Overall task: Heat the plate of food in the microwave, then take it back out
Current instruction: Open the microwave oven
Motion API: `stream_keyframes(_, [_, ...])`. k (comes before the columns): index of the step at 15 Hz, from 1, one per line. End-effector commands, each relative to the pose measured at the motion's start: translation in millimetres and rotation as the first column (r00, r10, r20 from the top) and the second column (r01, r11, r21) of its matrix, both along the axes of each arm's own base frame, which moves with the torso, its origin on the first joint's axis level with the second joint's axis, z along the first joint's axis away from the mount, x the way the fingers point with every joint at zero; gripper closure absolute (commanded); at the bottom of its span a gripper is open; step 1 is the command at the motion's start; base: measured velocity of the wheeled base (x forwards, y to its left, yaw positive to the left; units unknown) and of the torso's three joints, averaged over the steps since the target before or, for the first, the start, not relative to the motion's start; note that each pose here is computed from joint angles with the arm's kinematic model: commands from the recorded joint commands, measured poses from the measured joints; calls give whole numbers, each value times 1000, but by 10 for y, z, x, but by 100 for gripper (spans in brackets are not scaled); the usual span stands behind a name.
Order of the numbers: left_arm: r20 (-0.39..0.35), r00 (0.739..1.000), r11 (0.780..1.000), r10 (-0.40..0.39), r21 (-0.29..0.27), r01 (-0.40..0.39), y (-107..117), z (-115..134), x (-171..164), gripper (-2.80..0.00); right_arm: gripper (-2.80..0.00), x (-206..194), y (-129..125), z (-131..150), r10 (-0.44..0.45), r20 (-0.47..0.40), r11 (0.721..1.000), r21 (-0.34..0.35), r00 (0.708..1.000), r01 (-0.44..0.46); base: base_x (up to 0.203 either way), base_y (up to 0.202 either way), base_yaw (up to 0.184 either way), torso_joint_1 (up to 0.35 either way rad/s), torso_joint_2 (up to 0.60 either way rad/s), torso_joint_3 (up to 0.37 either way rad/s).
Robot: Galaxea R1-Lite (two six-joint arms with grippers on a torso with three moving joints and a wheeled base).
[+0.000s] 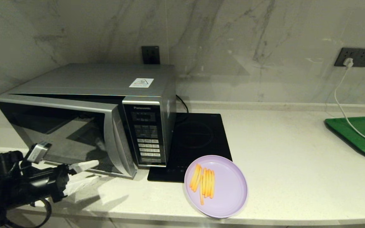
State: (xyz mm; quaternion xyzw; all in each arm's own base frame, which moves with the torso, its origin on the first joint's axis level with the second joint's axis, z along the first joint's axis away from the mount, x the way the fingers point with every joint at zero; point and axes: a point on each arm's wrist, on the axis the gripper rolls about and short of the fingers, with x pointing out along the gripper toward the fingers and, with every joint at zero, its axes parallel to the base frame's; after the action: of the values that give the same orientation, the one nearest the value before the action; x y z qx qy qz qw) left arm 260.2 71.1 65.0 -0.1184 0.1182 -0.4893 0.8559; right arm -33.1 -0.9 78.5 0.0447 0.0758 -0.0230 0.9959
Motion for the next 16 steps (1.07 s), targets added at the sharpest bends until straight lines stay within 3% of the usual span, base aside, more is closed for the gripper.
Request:
stream_keyframes(1, [74, 990, 992, 118, 29, -121, 245, 188, -256, -280, 0, -1, 0, -1, 0, -1, 1000, 1, 1000, 0, 0, 0, 0, 0, 0, 0])
stream_keyframes(5, [244, 943, 965, 228, 75, -252, 260, 838, -758, -280, 0, -1, 0, -1, 0, -1, 1000, 1, 1000, 0, 0, 0, 0, 0, 0, 0])
stream_keyframes(6, [264, 932, 960, 247, 65, -273, 201, 1047, -898, 0, 0, -1, 0, -1, 0, -1, 1000, 1, 1000, 0, 0, 0, 0, 0, 0, 0])
stream_keyframes(10, [325, 905, 954, 276, 23, -299, -65, 1981, -1344, 0, 0, 0, 0, -2, 0, -2, 1000, 1, 1000, 0, 0, 0, 0, 0, 0, 0])
stream_keyframes(13, [260, 909, 943, 327, -21, -333, -195, 2584, -1537, 0, 0, 0, 0, -5, 0, -3, 1000, 1, 1000, 0, 0, 0, 0, 0, 0, 0])
stream_keyframes(14, [246, 892, 924, 379, -42, -381, -231, 2729, -1591, 0, 0, -1, 0, -1, 0, -1, 1000, 1, 1000, 0, 0, 0, 0, 0, 0, 0])
stream_keyframes(15, [248, 845, 878, 475, -70, -473, -233, 2822, -1608, 0, 0, 0, 0, -2, 0, -2, 1000, 1, 1000, 0, 0, 0, 0, 0, 0, 0])
stream_keyframes(16, [257, 769, 807, 585, -99, -582, -190, 2897, -1574, 0, 0, -1, 0, -1, 0, -1, 1000, 1, 1000, 0, 0, 0, 0, 0, 0, 0])
